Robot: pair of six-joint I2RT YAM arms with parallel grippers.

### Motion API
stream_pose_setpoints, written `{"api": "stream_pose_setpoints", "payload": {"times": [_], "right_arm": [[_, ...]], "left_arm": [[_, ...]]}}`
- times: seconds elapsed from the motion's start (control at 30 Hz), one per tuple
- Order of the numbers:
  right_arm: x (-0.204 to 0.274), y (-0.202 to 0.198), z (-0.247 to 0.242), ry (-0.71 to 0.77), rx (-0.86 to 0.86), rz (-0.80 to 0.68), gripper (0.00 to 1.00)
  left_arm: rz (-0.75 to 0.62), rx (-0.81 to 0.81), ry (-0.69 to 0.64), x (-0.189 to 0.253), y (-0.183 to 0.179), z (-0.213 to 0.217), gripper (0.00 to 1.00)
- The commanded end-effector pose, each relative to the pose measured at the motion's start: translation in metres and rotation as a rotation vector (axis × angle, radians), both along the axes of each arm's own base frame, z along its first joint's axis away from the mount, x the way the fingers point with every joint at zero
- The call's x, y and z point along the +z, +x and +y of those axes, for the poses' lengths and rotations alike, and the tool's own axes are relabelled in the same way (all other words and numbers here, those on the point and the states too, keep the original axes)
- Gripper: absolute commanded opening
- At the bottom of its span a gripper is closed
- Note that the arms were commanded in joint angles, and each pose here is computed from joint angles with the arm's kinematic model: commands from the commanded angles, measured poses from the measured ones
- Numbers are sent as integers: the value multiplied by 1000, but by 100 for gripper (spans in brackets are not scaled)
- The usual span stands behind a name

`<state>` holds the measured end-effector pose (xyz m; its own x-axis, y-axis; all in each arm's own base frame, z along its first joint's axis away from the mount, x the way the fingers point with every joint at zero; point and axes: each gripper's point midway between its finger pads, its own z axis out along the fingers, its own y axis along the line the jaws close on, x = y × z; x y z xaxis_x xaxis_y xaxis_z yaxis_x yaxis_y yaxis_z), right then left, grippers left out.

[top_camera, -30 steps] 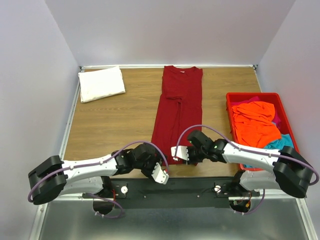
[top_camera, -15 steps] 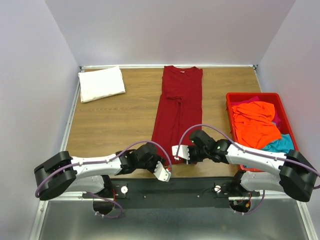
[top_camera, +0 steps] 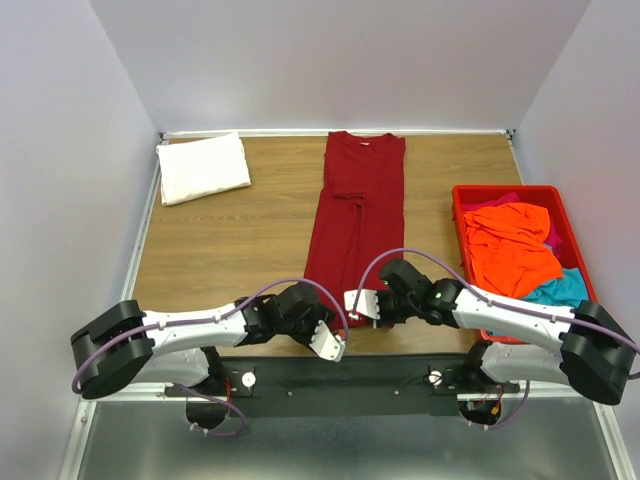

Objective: Fold and stack the t-shirts
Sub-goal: Fold the tshirt

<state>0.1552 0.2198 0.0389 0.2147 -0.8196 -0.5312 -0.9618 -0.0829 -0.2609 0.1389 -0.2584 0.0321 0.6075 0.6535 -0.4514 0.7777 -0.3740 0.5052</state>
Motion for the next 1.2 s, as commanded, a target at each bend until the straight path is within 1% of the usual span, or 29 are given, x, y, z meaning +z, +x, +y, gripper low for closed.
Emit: {"api": "stream_pose_setpoints", "payload": {"times": [0.0, 0.17, 0.2, 0.27, 0.33, 0.53, 0.57, 0.63, 0.67, 0.7, 0.8, 0.83, 0.9, 0.93, 1.17], "right_arm": [[4, -5, 2, 20, -3, 27, 30], [9, -2, 2, 41, -16, 22, 29], [10, -1, 0, 44, -23, 23, 29], [12, 1, -1, 54, -32, 21, 29], [16, 2, -1, 75, -34, 18, 29], [17, -1, 0, 88, -19, 31, 29], [16, -1, 0, 87, -16, 31, 29], [15, -1, 0, 84, -17, 39, 29], [17, -1, 0, 87, -18, 37, 29], [17, 0, 0, 89, -19, 35, 29], [19, 0, 0, 96, -20, 30, 29], [20, 0, 1, 99, -20, 28, 29], [19, 0, 0, 95, -20, 32, 28], [18, 0, -1, 92, -22, 32, 28], [23, 3, 0, 103, -31, 21, 28]], "left_arm": [[42, -18, 15, 1, -9, 3, 65], [53, -32, 25, -4, -11, 2, 62], [60, -34, 27, -5, -12, 1, 58], [67, -41, 28, -9, -13, 0, 53], [71, -52, 30, -11, -14, -1, 51], [82, -53, 39, -15, -15, -1, 40], [80, -59, 36, -15, -15, -2, 36], [82, -59, 34, -16, -15, -2, 34], [86, -62, 37, -17, -16, -1, 31], [89, -66, 40, -18, -17, -2, 23], [92, -62, 41, -16, -15, -1, 15], [92, -62, 43, -16, -14, -1, 14], [89, -59, 37, -13, -12, 0, 2], [86, -61, 31, -11, -11, -1, 0], [83, -22, -26, 7, 2, -2, 0]]}}
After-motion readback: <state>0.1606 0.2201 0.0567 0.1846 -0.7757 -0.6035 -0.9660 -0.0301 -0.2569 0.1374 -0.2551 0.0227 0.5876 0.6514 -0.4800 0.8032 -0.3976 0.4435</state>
